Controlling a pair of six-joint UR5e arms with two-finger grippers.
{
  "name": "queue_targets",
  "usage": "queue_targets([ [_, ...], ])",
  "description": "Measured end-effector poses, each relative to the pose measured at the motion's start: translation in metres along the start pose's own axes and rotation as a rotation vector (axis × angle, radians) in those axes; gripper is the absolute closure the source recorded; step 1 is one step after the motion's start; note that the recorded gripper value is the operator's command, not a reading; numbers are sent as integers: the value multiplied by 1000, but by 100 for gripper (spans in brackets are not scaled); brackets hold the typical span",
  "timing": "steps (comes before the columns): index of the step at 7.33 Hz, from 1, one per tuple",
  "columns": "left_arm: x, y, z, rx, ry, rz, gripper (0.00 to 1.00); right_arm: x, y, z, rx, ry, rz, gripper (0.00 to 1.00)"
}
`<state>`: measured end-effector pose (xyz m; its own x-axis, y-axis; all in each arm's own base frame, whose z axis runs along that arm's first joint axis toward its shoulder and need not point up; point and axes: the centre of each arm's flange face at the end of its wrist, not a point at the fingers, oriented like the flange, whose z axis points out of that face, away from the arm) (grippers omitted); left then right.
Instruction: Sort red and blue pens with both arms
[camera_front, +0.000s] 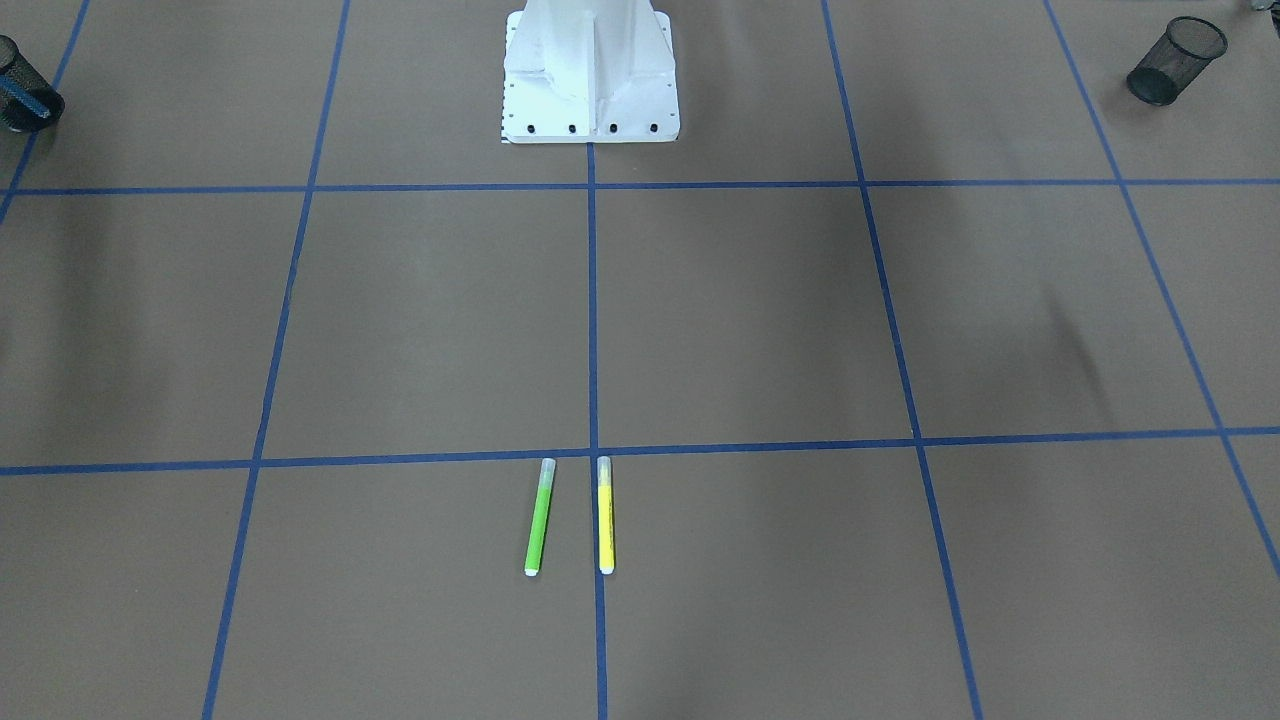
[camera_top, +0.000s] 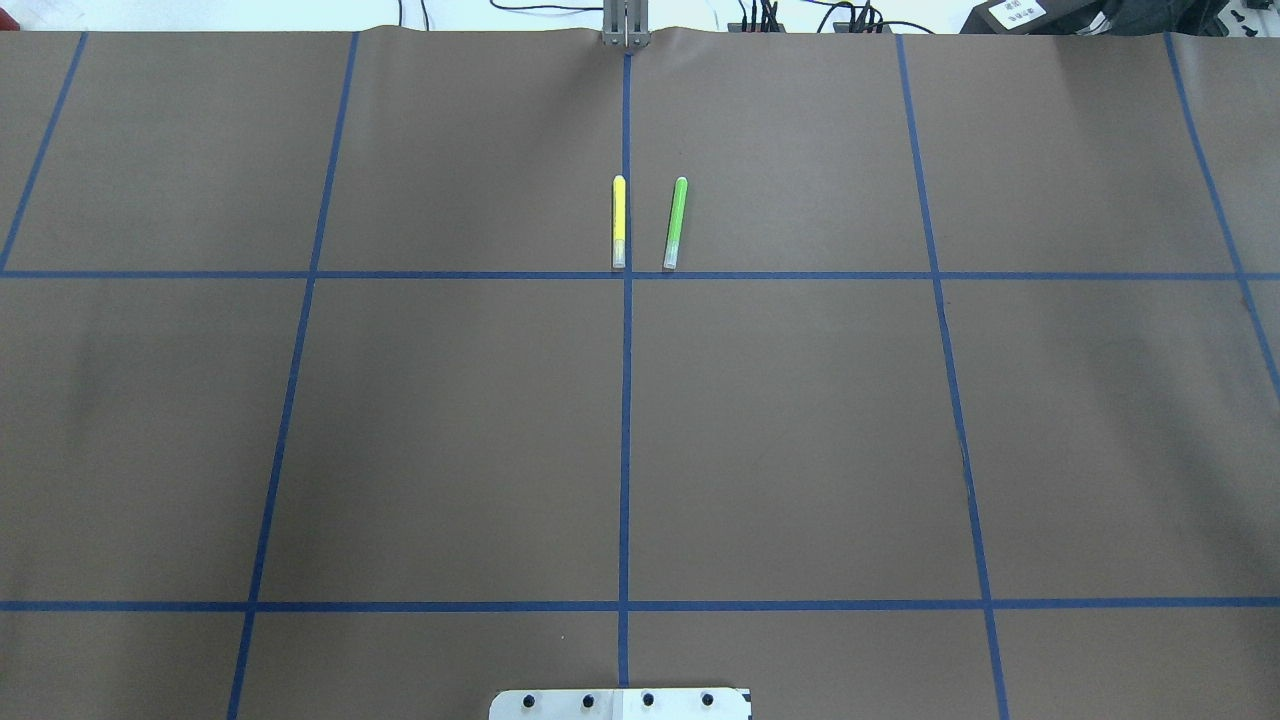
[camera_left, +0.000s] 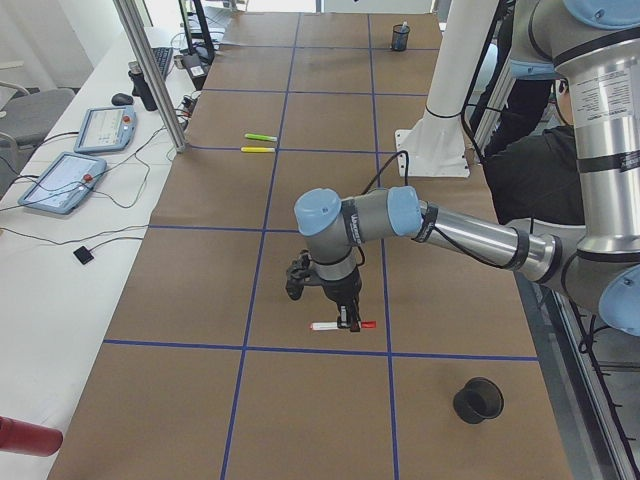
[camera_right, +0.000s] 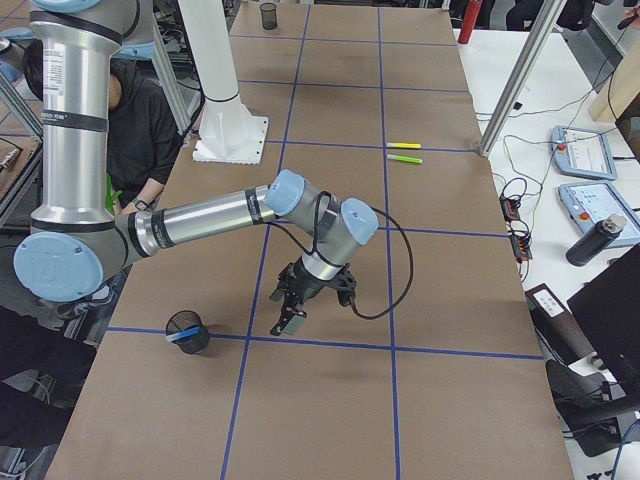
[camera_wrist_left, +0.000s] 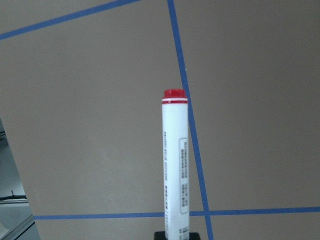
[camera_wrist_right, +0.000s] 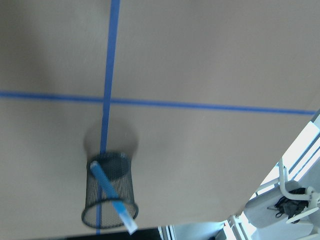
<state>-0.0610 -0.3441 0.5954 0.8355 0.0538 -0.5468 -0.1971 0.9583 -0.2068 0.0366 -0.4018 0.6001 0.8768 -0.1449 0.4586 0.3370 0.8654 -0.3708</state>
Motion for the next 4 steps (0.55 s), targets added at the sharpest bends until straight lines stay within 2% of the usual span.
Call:
queue_targets([
  [1, -16, 22, 17, -57, 18, -61, 100, -5, -16, -16, 85, 2, 45, 0],
  [3, -47, 75, 51, -189, 74, -212, 100, -12, -45, -31, 248, -53, 87, 0],
  [4, -62, 97, 67, -266, 111, -297, 100, -11, -59, -29, 310, -82, 85, 0],
])
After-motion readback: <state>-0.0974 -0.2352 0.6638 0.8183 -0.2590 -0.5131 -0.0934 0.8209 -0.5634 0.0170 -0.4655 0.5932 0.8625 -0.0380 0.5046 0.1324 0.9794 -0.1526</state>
